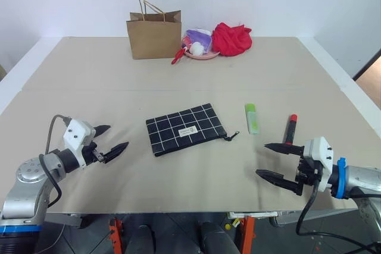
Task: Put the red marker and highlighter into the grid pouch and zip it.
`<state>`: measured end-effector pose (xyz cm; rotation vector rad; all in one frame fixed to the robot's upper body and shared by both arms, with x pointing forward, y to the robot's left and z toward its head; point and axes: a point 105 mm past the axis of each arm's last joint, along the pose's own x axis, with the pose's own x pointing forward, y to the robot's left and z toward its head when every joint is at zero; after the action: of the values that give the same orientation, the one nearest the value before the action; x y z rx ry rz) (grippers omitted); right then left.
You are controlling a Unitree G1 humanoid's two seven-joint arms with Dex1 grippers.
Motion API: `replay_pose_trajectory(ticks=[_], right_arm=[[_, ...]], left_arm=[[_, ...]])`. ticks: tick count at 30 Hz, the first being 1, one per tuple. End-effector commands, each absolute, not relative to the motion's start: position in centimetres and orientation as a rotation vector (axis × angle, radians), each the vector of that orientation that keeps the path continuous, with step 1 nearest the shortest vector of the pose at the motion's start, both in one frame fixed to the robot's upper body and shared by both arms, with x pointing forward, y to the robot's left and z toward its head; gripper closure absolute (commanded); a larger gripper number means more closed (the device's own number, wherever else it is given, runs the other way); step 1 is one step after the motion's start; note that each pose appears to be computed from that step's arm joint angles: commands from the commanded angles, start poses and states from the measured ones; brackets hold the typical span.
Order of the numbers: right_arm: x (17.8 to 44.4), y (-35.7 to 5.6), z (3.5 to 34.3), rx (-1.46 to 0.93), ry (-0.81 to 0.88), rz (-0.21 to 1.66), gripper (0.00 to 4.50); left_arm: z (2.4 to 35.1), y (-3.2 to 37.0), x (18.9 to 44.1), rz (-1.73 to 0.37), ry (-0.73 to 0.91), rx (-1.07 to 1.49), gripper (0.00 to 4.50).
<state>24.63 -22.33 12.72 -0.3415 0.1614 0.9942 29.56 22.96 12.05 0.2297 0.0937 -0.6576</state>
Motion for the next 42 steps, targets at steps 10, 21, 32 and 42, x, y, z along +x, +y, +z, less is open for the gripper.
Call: replay_pose_trajectory(ticks=[10,21,32,42], right_arm=[[27.0,-17.7,16.6,-0.194,0.001,0.926,0.02],[33.3,-11.7,16.2,-0.051,-0.012,0.682,1.22],[35.9,-10.2,12.6,-0.08,0.07,0.6,4.41],[36.0,-10.3,10.2,-0.098,0.117,0.563,4.41]], left_arm=[[13.0,19.7,29.0,-0.864,0.013,0.398,0.02],[12.2,14.9,28.2,-1.143,-0.035,0.549,0.0],[12.8,14.0,29.4,-1.17,-0.082,0.586,0.0],[13.3,15.0,29.4,-1.144,-0.093,0.63,0.0]])
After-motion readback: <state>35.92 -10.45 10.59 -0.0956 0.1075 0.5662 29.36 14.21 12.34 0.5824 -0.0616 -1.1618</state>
